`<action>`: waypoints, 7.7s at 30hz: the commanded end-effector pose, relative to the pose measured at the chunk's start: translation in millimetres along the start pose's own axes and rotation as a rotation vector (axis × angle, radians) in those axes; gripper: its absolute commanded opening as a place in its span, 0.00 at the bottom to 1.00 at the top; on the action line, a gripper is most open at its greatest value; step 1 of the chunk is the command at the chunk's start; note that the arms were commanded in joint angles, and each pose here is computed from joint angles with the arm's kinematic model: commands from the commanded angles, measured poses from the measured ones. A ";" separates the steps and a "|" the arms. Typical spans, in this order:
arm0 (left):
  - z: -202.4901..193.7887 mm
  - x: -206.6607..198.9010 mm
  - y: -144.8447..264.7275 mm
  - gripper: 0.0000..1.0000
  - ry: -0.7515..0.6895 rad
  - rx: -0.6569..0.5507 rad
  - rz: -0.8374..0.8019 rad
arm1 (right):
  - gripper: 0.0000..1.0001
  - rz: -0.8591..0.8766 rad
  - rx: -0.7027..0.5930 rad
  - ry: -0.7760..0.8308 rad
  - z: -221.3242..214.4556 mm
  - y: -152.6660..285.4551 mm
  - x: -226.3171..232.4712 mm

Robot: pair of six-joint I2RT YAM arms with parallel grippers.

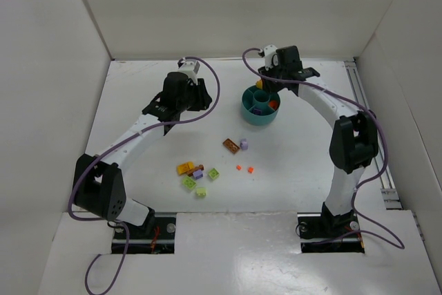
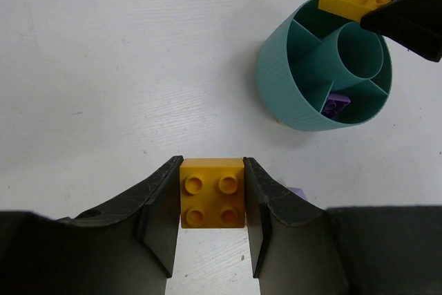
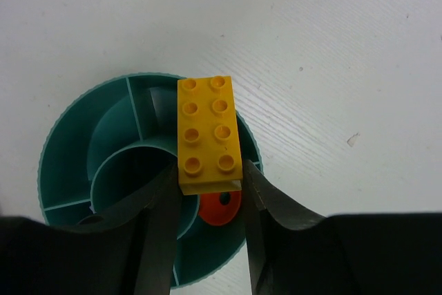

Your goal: Sort the legos into containers by color

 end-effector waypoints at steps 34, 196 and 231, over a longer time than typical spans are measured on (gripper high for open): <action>51.1 -14.5 -17.9 0.00 -0.039 -0.057 -0.012 | 0.11 -0.098 0.143 0.179 14.3 44.4 -28.6; -22.9 8.5 67.5 1.00 0.445 -0.016 0.397 | 0.98 0.230 -0.304 0.547 -0.1 157.4 114.2; -42.7 70.6 190.3 1.00 0.676 -0.374 0.535 | 0.90 0.669 -0.295 0.800 -10.1 -27.1 389.3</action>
Point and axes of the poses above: each gripper's point midway between its finger pads, its own y axis back along the fingers, its own x axis along the line the jaws close on, z = x × y, the point moved 6 cm from there along y, back along the fingers, and after that the axes turned 6 degrees about y, right-handed, at the moved point
